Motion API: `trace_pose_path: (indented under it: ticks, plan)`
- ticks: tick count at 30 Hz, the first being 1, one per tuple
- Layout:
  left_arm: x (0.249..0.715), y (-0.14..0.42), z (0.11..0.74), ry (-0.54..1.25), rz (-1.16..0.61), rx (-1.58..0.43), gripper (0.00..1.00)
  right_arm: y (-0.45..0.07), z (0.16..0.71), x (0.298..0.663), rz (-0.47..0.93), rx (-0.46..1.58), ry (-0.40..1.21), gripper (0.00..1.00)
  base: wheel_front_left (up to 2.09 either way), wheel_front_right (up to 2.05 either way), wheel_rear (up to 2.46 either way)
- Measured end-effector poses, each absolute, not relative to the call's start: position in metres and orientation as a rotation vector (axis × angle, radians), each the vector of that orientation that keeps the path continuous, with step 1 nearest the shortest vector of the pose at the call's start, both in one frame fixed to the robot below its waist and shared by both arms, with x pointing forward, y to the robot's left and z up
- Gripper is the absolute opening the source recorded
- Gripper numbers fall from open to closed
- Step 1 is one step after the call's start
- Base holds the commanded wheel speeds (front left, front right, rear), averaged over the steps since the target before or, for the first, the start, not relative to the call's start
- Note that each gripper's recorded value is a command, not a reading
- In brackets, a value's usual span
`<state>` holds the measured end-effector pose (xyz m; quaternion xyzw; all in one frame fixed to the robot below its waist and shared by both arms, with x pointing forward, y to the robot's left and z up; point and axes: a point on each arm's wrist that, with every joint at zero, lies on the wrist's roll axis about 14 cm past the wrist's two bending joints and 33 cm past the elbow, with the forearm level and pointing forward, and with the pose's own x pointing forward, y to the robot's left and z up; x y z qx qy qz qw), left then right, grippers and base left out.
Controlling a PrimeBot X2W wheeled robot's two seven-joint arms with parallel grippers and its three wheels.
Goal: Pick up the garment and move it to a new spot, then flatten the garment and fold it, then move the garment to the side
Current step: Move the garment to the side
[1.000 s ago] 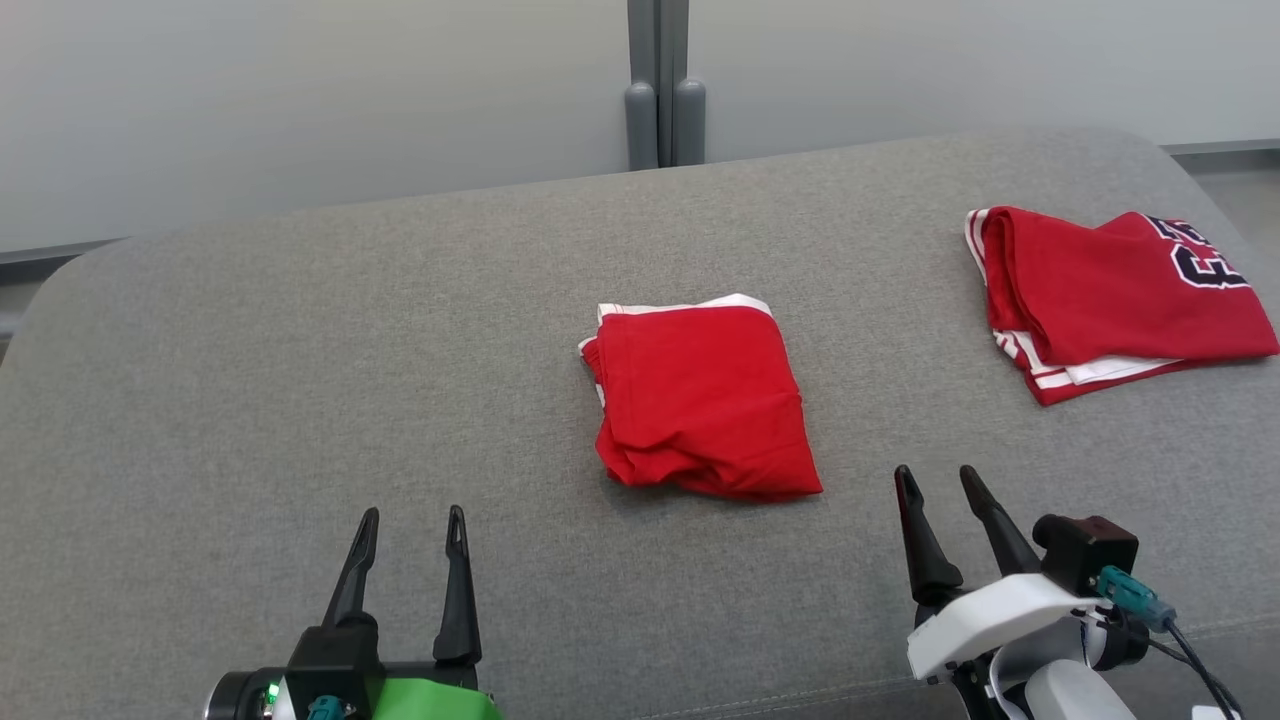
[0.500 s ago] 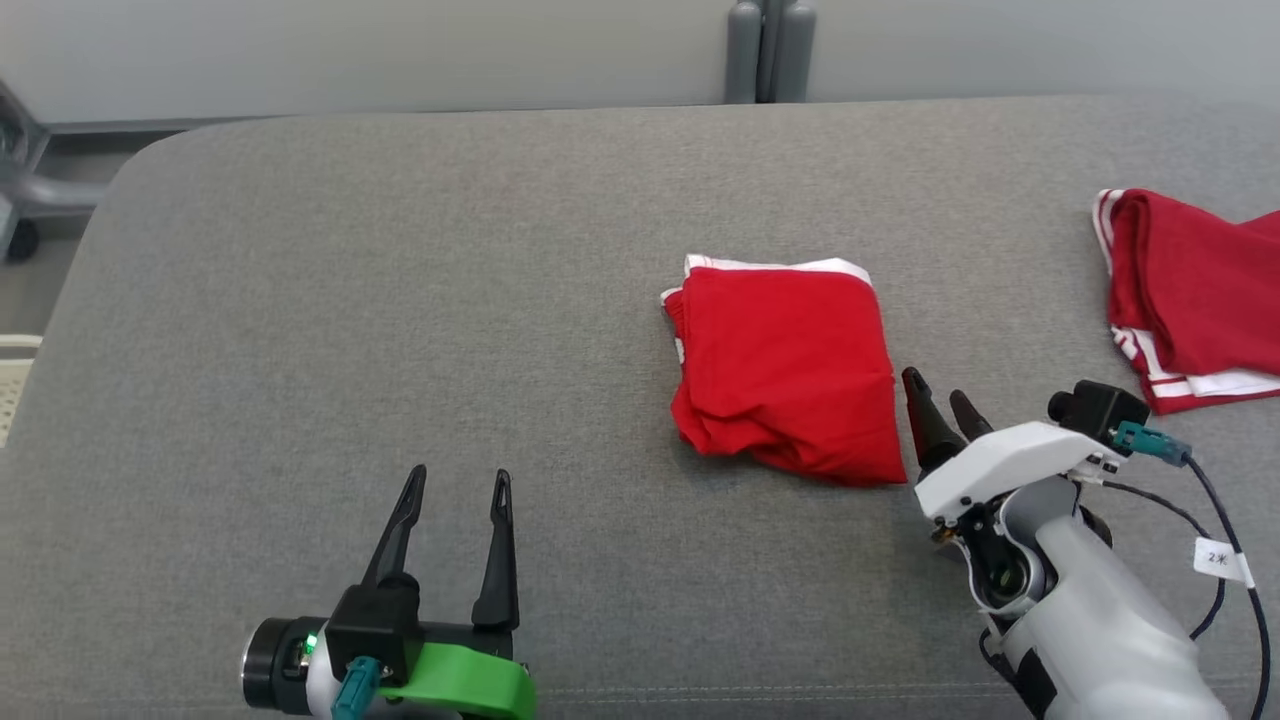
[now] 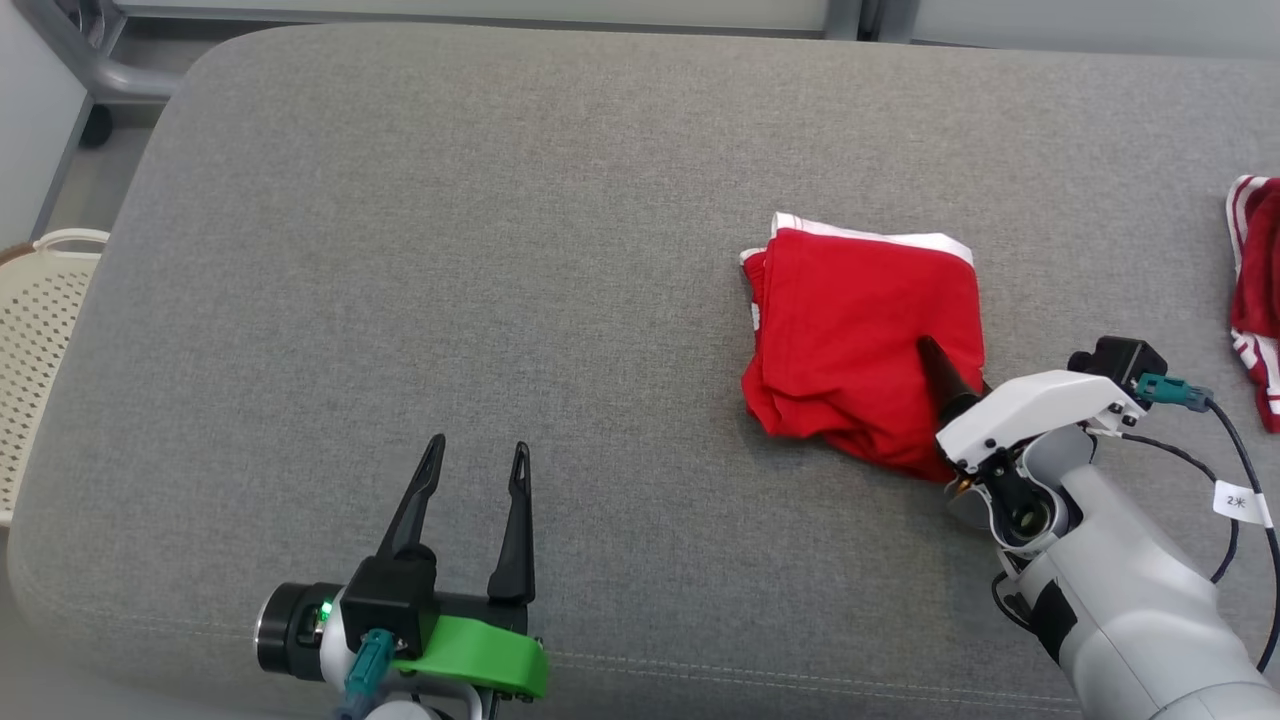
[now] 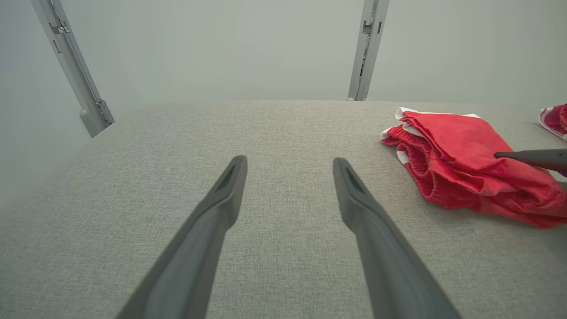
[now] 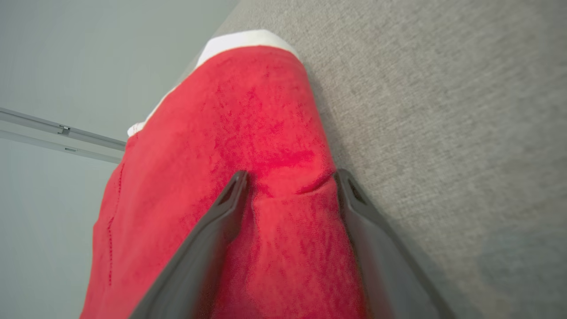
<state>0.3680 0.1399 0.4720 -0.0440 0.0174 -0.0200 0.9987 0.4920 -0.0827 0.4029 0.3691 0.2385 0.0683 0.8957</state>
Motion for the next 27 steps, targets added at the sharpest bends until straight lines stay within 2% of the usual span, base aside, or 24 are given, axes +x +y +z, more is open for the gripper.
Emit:
trace_pose_path:
  ticks: [2, 3, 4, 5, 6, 27]
  plan:
    - [0.369, 0.142, 0.472, 0.036, -0.033, -0.086, 1.0, -0.073, 0.401, 0.493, 0.165, 0.769, 0.51, 1.0, 0.0, 0.0, 0.0]
    - [0.37, 0.143, 0.472, 0.035, -0.03, -0.084, 1.0, -0.069, 0.401, 0.493, 0.175, 0.767, 0.515, 0.51, 0.0, 0.0, 0.0]
    - [0.37, 0.144, 0.472, 0.035, -0.027, -0.083, 1.0, -0.066, 0.401, 0.493, 0.185, 0.762, 0.516, 0.51, 0.0, 0.0, 0.0]
    - [0.37, 0.145, 0.472, 0.036, -0.025, -0.083, 1.0, -0.065, 0.401, 0.494, 0.192, 0.756, 0.514, 0.09, 0.0, 0.0, 0.0]
    - [0.37, 0.145, 0.471, 0.037, -0.024, -0.082, 1.0, -0.064, 0.402, 0.494, 0.195, 0.752, 0.51, 0.0, 0.0, 0.0, 0.0]
    - [0.381, 0.124, 0.475, 0.017, -0.1, -0.072, 1.0, -0.113, 0.427, 0.488, 0.234, 0.391, 0.317, 0.0, 0.0, 0.0, 0.0]
